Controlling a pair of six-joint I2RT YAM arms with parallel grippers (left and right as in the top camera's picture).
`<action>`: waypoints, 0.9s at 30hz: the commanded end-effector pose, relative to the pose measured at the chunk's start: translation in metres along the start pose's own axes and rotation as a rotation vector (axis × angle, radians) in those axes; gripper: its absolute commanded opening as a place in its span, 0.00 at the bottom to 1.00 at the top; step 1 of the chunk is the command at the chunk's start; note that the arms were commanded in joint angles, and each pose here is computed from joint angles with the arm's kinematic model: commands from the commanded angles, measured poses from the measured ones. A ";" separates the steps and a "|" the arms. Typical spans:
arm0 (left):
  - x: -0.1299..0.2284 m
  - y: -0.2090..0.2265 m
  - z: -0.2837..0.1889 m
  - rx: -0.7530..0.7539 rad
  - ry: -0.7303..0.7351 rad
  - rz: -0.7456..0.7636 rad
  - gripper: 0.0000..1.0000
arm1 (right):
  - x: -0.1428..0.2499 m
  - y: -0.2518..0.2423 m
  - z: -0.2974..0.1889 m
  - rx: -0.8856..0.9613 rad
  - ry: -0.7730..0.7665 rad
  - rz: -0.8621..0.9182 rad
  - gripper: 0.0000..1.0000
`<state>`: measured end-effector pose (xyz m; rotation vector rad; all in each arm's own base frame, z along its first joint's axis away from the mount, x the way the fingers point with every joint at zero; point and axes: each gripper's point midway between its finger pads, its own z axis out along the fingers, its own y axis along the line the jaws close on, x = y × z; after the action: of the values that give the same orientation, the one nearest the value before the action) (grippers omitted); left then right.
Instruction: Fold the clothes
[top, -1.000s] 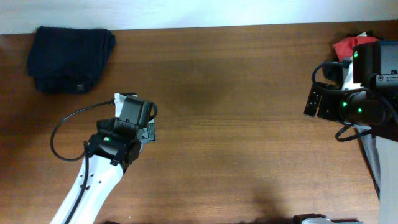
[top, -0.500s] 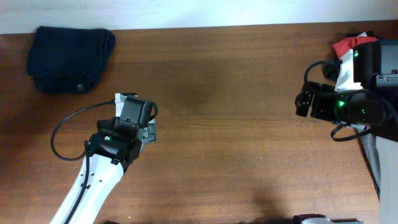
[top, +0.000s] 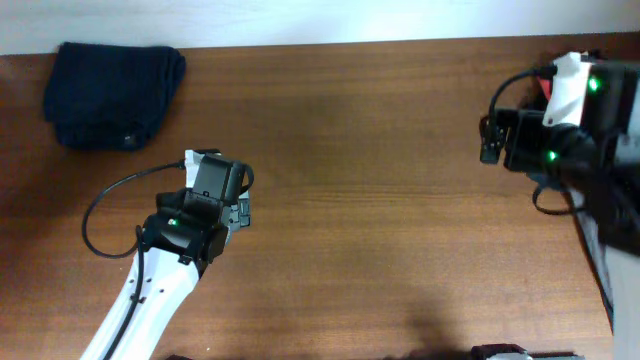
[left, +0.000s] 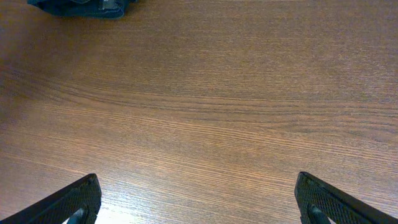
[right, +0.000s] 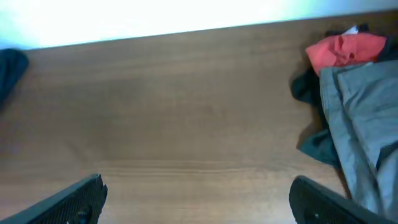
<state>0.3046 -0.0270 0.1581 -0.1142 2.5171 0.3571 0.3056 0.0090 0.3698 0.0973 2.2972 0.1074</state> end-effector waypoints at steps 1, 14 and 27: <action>0.000 0.001 0.001 -0.013 -0.002 -0.006 0.99 | 0.016 -0.006 -0.011 0.009 -0.114 -0.028 0.99; 0.000 0.001 0.001 -0.013 -0.002 -0.006 0.99 | 0.140 -0.010 0.065 -0.108 -0.623 -0.072 0.99; 0.000 0.001 0.001 -0.013 -0.002 -0.006 0.99 | 0.168 -0.009 0.078 -0.143 -0.782 -0.148 0.99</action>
<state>0.3046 -0.0269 0.1581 -0.1143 2.5171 0.3582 0.2541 0.0277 0.1881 -0.0986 1.5334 0.1566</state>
